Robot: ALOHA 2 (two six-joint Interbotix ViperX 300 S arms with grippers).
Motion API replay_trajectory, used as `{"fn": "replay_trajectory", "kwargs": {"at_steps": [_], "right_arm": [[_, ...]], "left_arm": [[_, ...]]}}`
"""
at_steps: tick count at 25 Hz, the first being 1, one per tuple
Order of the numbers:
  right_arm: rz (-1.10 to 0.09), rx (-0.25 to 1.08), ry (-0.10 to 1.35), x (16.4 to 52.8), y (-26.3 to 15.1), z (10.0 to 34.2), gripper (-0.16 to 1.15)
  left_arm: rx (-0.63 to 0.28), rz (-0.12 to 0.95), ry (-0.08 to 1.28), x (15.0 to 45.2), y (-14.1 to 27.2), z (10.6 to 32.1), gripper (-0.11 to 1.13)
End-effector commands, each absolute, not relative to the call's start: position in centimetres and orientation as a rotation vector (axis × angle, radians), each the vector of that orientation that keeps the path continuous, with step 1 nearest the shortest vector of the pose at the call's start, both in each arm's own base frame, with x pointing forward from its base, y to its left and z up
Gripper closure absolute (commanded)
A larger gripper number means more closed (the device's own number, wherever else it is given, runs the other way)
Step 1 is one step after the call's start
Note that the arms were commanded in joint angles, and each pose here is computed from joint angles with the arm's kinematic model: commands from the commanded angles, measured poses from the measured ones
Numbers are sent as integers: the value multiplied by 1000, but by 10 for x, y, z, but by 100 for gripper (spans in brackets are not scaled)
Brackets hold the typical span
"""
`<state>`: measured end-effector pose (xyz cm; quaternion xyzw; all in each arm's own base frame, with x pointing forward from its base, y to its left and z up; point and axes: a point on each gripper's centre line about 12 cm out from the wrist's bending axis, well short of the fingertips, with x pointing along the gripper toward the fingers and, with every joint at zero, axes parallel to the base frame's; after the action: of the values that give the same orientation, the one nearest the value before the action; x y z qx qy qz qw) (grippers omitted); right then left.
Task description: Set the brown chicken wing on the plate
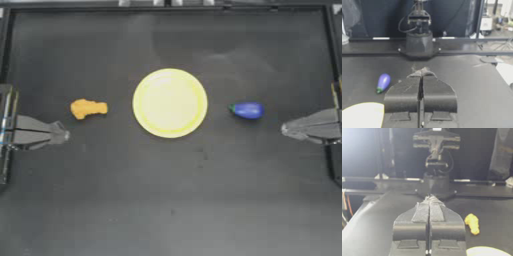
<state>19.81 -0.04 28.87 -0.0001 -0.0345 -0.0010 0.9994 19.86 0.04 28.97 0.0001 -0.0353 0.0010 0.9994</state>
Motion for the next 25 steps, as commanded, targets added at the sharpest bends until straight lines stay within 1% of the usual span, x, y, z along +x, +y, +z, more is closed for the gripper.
{"fn": "replay_trajectory", "kwargs": {"at_steps": [1, 2, 3, 5, 8, 10, 11, 13, 16, 17, 18, 19, 21, 22, 24, 25], "right_arm": [[1, -11, -86, 198, 0, 291, 100], [1, -11, -84, 198, 0, 289, 102], [2, -12, -83, 198, 0, 289, 101], [2, -15, -84, 198, 0, 290, 93], [2, -14, -81, 198, 0, 290, 83], [3, -24, -81, 198, 0, 290, 74], [4, -30, -80, 199, 1, 290, 66], [9, -46, -75, 199, 1, 289, 46], [14, -63, -75, 199, 2, 289, 6], [14, -61, -80, 199, 2, 290, -3], [14, -63, -77, 199, 2, 289, -10], [14, -63, -80, 199, 2, 290, -9], [14, -63, -78, 199, 2, 289, -2], [14, -61, -78, 199, 2, 290, 0], [12, -55, -75, 199, 2, 289, 0], [12, -55, -75, 199, 2, 289, 0]], "left_arm": [[-11, 14, -123, 194, 2, 296, 102], [-13, 14, -126, 193, 2, 297, 101], [-11, 14, -124, 193, 2, 297, 97], [-9, 17, -110, 195, 3, 296, 93], [-5, 20, -84, 197, 4, 293, 94], [-8, 28, -74, 199, 5, 292, 86], [-8, 30, -63, 200, 6, 289, 79], [-8, 30, -49, 202, 6, 287, 55], [-8, 29, -25, 206, 6, 285, 5], [-8, 31, -9, 207, 6, 284, -6], [-4, 34, 14, 209, 7, 284, -9], [-2, 41, 34, 210, 8, 283, -3], [2, 62, 77, 211, 13, 284, 6], [4, 78, 101, 212, 17, 285, 6], [5, 121, 171, 212, 26, 284, 1], [0, 154, 233, 212, 33, 282, 0]]}}
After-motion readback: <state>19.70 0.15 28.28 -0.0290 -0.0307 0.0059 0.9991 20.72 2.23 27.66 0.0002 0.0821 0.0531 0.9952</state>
